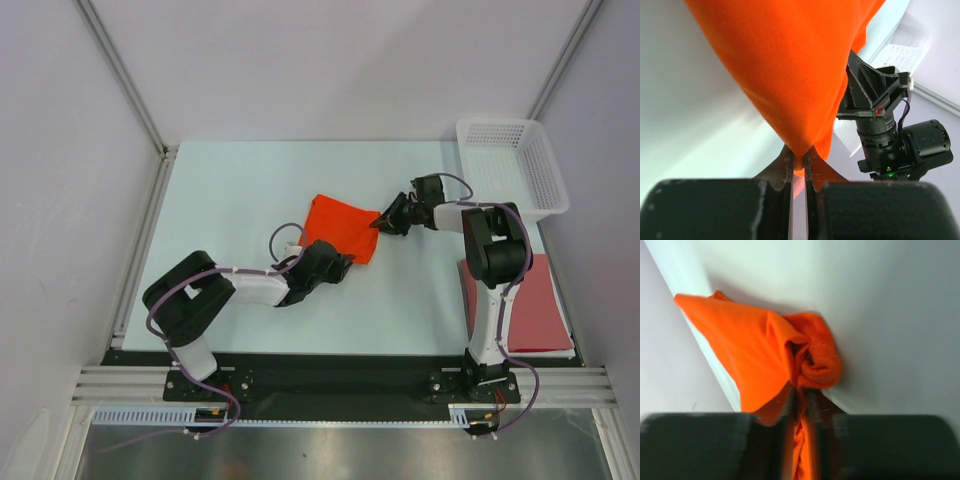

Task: Fold and stack the t-shirts
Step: Neatly place the folded tshirt to the corner

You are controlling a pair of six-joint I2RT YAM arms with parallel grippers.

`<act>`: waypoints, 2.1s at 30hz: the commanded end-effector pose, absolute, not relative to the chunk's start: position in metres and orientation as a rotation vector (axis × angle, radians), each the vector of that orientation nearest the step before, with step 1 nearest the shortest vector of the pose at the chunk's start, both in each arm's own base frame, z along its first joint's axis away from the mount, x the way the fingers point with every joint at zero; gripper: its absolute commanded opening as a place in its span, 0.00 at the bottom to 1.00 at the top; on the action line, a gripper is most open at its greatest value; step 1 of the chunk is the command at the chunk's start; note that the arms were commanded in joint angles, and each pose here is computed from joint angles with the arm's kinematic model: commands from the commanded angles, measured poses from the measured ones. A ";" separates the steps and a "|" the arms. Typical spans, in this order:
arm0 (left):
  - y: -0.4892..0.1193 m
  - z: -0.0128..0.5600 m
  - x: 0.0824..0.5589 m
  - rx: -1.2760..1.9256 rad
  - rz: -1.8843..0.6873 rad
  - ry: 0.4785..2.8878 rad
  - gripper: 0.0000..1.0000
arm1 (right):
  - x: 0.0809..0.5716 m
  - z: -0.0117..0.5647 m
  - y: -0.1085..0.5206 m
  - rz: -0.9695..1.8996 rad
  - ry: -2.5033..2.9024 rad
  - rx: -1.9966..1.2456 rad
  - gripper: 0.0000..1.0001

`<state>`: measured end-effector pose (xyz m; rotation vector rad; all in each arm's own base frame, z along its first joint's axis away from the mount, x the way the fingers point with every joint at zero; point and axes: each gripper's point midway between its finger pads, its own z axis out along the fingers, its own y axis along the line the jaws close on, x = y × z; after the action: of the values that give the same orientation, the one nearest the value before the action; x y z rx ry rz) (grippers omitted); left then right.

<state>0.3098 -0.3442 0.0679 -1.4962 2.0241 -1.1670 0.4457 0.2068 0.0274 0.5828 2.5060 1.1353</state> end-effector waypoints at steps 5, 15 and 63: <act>-0.343 0.086 0.287 -1.368 -1.246 2.095 0.00 | 0.467 0.052 0.179 0.947 2.379 0.569 0.00; -0.336 0.039 0.209 -1.011 -1.209 2.528 0.26 | 0.395 0.103 0.139 0.593 2.399 0.581 0.00; -0.324 0.098 0.192 -0.526 -1.640 2.628 0.44 | 0.302 0.260 -0.130 -0.047 1.726 1.534 0.00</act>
<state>0.1867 -0.3162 0.0814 -0.6057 2.6729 -1.5671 0.2968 -0.1227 0.2353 1.5642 1.7753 -0.0800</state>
